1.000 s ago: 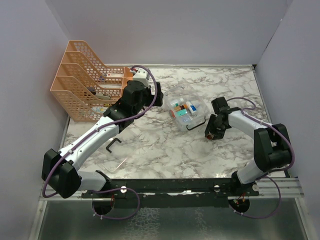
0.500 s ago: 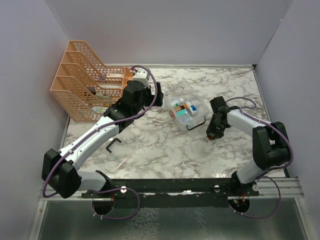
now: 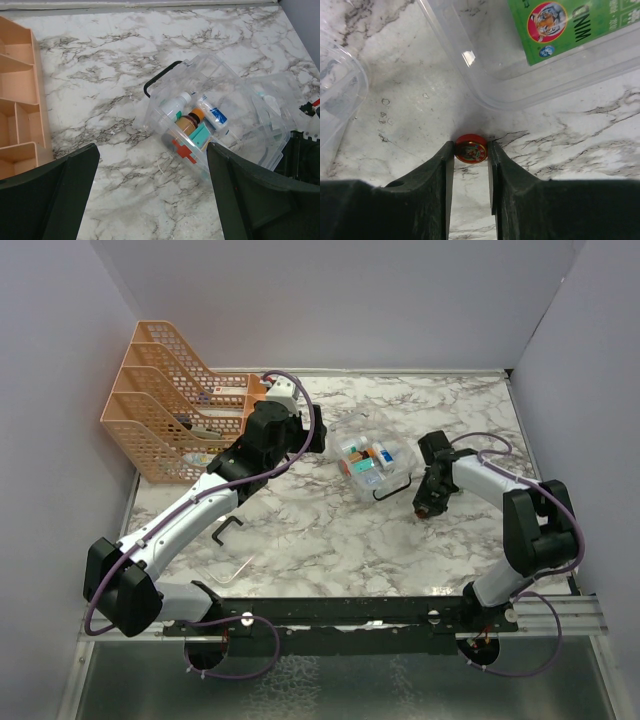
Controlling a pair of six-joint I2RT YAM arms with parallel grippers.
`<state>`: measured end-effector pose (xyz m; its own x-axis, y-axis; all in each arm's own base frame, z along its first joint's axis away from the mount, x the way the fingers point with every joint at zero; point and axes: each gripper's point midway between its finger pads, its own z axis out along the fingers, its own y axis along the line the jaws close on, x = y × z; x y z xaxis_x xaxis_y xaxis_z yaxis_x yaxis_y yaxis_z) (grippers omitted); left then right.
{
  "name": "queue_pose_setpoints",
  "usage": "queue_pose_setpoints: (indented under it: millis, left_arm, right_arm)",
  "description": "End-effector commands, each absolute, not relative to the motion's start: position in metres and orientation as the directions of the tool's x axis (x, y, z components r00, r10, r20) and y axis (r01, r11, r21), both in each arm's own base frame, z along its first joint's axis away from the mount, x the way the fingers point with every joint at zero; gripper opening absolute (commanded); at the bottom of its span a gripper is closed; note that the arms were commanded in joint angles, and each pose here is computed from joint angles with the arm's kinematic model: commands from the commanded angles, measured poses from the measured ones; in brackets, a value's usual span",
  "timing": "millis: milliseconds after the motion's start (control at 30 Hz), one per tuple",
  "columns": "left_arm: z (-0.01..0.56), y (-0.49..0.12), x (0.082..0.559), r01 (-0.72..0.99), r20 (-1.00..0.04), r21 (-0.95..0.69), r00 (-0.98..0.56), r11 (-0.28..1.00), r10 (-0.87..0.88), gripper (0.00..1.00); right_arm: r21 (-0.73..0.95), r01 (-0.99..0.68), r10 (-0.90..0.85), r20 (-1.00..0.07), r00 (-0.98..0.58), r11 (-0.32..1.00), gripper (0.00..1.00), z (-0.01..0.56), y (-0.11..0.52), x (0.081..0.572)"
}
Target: Organize the medicine kit
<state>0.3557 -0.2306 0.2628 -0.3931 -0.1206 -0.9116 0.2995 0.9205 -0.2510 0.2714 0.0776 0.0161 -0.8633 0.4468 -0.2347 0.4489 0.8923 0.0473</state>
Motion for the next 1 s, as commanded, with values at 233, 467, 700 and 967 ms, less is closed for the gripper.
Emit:
queue_pose_setpoints:
  millis: [233,467,700,967]
  left_arm:
    - [0.276,-0.224,0.353,0.294,-0.928,-0.229,-0.352,0.928,-0.118,0.92]
    - [0.277,-0.221,0.353,0.288,-0.932,-0.22,-0.344,0.932,-0.113,0.92]
    - [0.276,-0.22,0.354,0.285,-0.934,-0.21,-0.342,0.935,-0.106,0.92]
    - [0.276,-0.218,0.354,0.28,-0.936,-0.205,-0.338,0.938,-0.104,0.92]
  right_arm:
    - [0.052,0.478,0.44,-0.485,-0.756,0.877,0.25,0.096,0.055,0.324]
    - [0.046,0.575,0.503,-0.543,-0.672,0.817,0.24,0.112,-0.003,0.34]
    - [0.094,0.665,0.593,-0.556,-0.582,0.741,0.24,0.112,-0.059,0.356]
    - [0.09,0.72,0.647,-0.526,-0.552,0.688,0.22,0.102,-0.086,0.362]
